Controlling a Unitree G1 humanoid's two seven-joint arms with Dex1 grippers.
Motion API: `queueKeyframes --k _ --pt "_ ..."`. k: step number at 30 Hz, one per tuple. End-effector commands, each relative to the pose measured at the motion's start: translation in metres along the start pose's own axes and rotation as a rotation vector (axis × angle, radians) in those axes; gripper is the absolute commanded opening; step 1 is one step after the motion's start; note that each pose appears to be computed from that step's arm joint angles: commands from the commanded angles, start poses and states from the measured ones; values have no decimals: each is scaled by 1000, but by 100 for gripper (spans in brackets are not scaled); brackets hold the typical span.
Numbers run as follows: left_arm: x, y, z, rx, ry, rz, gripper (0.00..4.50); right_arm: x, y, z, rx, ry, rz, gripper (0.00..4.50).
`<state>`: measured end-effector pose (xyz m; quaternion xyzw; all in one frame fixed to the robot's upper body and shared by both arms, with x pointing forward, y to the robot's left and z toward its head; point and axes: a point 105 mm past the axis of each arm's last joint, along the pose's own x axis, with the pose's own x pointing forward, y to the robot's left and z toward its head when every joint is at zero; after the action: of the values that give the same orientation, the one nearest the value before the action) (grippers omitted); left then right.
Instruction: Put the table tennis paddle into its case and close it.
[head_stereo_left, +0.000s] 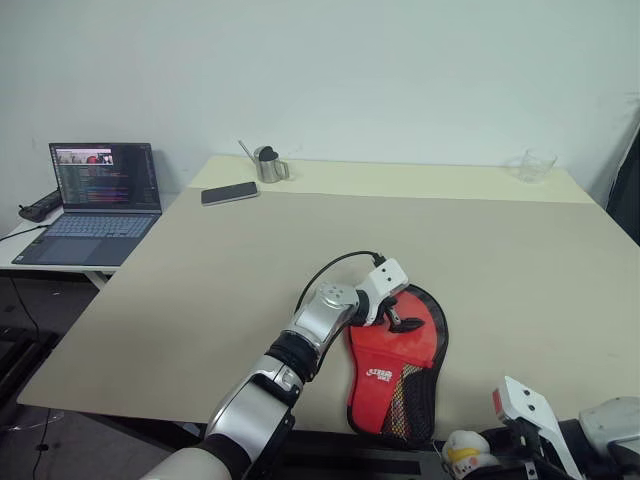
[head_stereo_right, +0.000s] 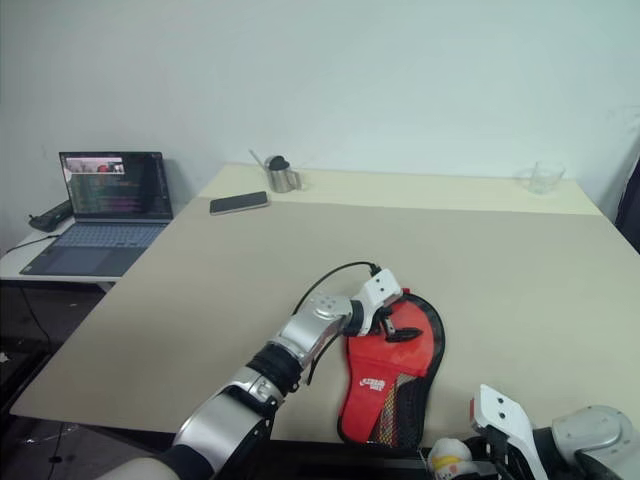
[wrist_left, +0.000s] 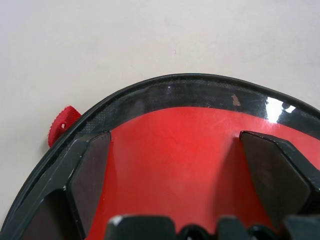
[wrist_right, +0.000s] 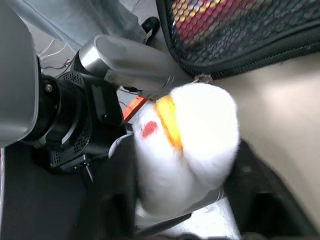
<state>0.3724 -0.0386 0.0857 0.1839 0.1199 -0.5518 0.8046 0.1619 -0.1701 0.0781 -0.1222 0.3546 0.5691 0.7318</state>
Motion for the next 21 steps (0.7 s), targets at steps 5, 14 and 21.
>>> queueKeyframes --k 5,14,21 --pt "-4 2 -30 -41 99 24 450 -14 -13 3 -35 -3 -44 447" --pt "-70 22 55 -67 -279 -112 450 -68 -71 58 -140 -208 -254 447" --pt "-166 24 84 59 -320 -179 450 -94 -104 77 -189 -189 -260 447"
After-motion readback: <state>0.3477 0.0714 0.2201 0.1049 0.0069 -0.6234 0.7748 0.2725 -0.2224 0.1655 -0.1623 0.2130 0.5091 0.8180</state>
